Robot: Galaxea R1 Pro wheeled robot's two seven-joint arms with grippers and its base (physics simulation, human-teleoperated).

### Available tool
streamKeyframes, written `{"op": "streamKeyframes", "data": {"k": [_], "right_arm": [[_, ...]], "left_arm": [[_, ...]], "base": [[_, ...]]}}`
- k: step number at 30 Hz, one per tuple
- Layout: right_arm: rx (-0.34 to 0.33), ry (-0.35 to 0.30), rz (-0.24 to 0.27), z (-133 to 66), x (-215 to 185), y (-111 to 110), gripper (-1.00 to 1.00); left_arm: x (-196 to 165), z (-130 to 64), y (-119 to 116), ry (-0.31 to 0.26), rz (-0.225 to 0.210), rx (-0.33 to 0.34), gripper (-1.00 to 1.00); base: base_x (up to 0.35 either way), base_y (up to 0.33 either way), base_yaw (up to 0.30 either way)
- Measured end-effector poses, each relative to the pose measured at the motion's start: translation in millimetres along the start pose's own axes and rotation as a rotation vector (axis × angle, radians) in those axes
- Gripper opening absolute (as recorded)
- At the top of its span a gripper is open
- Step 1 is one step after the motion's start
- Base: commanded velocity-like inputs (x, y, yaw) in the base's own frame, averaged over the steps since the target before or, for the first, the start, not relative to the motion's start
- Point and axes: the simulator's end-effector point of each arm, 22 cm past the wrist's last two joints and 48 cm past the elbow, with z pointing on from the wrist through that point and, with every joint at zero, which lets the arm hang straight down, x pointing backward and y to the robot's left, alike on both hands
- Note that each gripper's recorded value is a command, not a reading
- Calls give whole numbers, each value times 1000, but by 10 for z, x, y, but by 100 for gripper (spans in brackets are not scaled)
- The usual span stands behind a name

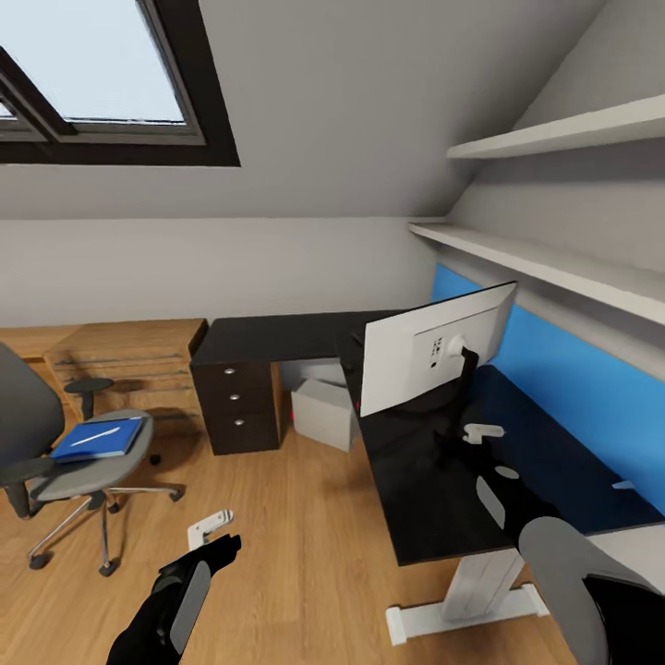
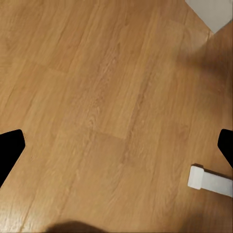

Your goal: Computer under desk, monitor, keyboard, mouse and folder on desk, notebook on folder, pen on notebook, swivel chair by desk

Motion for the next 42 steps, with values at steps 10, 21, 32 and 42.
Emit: {"op": "streamKeyframes", "data": {"k": [10, 21, 32, 42], "right_arm": [[-1, 0, -2, 3, 4, 4, 100], [-2, 0, -3, 4, 5, 13, 100], [-1, 0, 0, 5, 5, 24, 100], [255, -69, -75, -67, -111, 698, 100]], "left_arm": [[3, 3, -1, 1, -1, 0, 100], [2, 3, -3, 1, 0, 0, 100], [33, 10, 1, 8, 1, -1, 100], [80, 18, -20, 16, 3, 0, 100]], "base": [[0, 113, 0], [0, 305, 0], [0, 115, 0], [0, 4, 0]]}}
